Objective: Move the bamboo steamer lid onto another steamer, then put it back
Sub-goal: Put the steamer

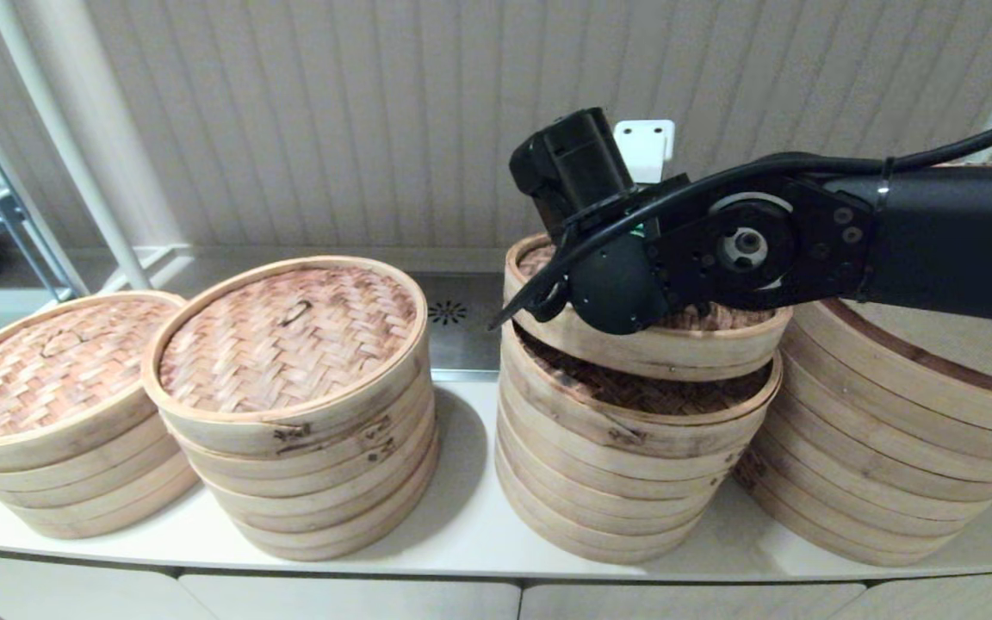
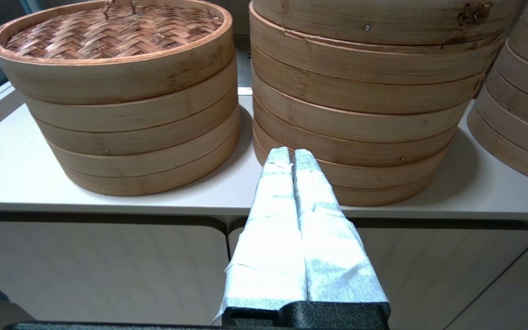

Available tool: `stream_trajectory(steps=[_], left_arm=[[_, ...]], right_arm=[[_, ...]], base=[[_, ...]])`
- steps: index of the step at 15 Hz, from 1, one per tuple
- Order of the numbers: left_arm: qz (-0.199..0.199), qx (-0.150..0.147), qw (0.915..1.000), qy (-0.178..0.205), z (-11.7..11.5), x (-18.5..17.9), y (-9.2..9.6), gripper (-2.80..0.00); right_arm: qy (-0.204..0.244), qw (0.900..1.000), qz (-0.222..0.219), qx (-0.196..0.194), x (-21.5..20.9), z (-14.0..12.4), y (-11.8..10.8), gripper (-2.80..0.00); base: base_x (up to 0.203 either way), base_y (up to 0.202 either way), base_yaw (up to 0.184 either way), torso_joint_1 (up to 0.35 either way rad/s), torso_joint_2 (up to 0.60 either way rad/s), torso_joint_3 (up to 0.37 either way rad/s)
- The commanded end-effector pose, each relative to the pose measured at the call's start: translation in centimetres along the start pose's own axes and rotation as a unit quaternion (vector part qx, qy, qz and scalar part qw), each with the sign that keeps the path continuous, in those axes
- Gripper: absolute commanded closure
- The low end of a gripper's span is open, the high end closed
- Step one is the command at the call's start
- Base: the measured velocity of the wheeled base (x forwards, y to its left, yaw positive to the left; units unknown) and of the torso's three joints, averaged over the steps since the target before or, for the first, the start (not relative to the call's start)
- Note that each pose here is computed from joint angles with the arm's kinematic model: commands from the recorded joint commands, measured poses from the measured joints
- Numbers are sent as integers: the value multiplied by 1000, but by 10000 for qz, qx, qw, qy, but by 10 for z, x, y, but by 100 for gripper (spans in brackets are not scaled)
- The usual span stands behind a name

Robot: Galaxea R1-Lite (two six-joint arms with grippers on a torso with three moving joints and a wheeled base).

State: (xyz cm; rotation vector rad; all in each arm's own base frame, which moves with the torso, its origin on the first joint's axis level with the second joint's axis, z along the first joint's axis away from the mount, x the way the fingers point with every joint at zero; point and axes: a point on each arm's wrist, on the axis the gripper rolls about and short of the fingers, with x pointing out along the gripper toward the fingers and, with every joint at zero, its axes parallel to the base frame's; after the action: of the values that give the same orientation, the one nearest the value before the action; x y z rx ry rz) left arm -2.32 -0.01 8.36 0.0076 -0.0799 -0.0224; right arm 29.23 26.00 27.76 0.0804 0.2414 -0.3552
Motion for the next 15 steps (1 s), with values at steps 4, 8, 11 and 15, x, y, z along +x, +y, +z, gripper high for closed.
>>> stream_trajectory(steps=[4, 8, 11, 15], left_arm=[[-3, -1, 9999, 155, -9, 2, 0, 0], [-3, -1, 9999, 146, -9, 2, 0, 0], [-3, -1, 9999, 161, -9, 2, 0, 0], [-3, -1, 9999, 146, -9, 2, 0, 0]], right_arm=[[28, 9999, -59, -85, 1, -6, -1, 0], [12, 9999, -58, -93, -5, -5, -5, 0], [38, 9998, -29, -168, -8, -10, -2, 0], [27, 9999, -10, -155, -9, -10, -1, 0]], base=[[0, 0, 0, 0, 0, 0], [0, 0, 0, 0, 0, 0], [0, 0, 0, 0, 0, 0], [0, 0, 0, 0, 0, 0]])
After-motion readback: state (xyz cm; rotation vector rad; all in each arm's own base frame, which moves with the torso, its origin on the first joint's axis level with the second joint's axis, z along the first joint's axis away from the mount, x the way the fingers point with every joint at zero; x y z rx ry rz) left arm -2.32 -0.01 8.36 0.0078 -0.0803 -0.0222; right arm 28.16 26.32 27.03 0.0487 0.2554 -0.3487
